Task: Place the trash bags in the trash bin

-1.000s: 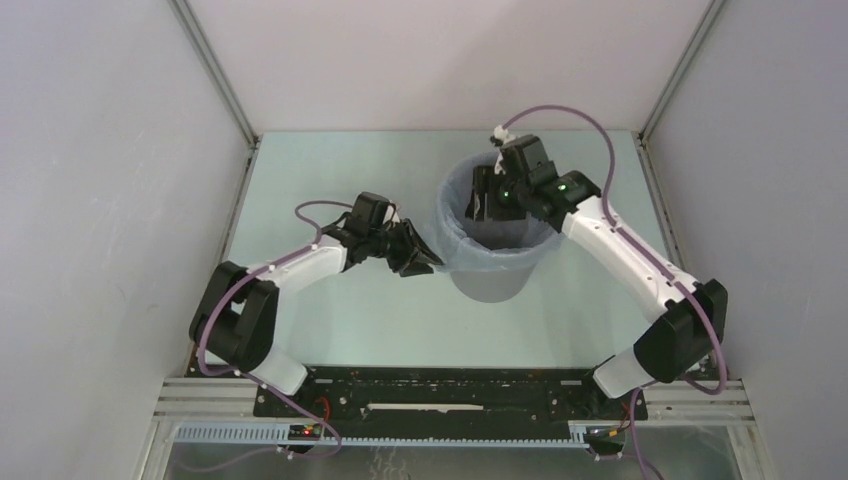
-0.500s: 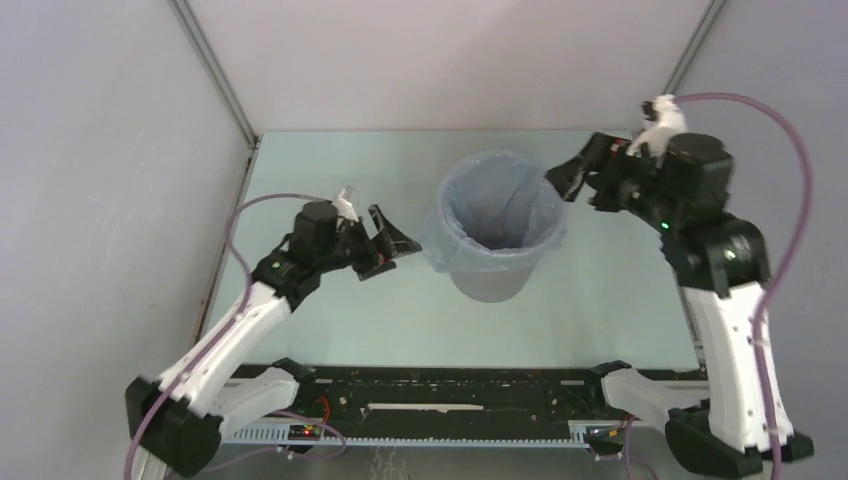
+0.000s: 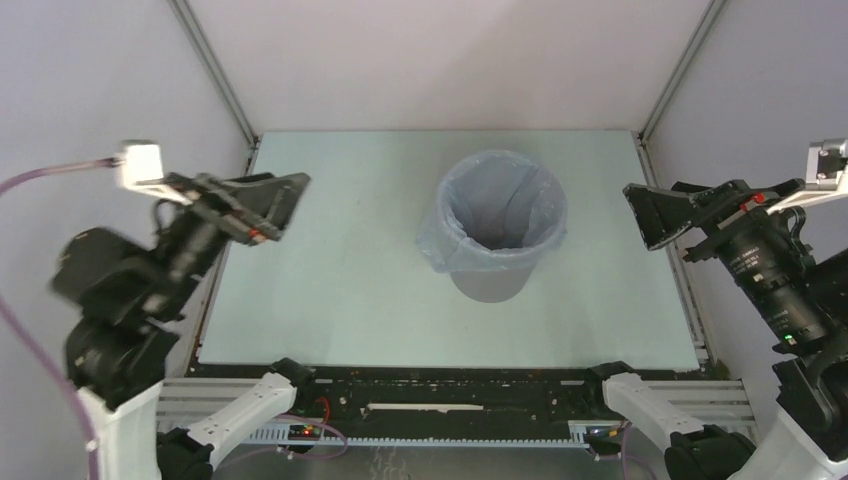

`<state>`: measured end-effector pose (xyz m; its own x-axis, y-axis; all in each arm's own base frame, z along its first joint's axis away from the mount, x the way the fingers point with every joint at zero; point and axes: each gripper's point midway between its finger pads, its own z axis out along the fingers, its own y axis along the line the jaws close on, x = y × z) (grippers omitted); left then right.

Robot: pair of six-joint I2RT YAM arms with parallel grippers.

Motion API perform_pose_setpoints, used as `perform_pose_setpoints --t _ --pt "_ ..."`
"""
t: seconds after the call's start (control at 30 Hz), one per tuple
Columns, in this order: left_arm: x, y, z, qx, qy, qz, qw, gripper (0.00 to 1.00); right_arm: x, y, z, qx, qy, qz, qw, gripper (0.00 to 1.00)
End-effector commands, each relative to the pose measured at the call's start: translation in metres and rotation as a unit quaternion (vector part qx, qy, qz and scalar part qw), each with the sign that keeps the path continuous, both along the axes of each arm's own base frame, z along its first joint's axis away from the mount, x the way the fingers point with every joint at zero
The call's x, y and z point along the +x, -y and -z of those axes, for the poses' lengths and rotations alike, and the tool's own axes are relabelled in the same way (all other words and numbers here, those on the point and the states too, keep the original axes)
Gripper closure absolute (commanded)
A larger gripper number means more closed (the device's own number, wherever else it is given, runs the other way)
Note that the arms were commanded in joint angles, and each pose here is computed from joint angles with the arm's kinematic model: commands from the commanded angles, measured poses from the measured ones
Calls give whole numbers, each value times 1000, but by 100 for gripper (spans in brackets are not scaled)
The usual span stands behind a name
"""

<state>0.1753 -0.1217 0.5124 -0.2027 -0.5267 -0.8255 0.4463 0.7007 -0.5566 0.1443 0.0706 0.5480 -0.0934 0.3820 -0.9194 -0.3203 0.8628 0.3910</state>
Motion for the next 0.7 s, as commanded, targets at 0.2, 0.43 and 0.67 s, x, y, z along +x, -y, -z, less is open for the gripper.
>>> perform_pose_setpoints --t 0.2,0.43,0.67 --pt "-39 -84 -96 67 152 -160 973 0 -20 6 -24 38 18 10 999 0" --pt "-42 -98 -95 79 158 -191 965 0 -17 -2 -38 47 39 -12 998 0" --pt "-37 -96 -92 84 162 -191 964 0 -5 -13 -36 63 24 -32 997 0"
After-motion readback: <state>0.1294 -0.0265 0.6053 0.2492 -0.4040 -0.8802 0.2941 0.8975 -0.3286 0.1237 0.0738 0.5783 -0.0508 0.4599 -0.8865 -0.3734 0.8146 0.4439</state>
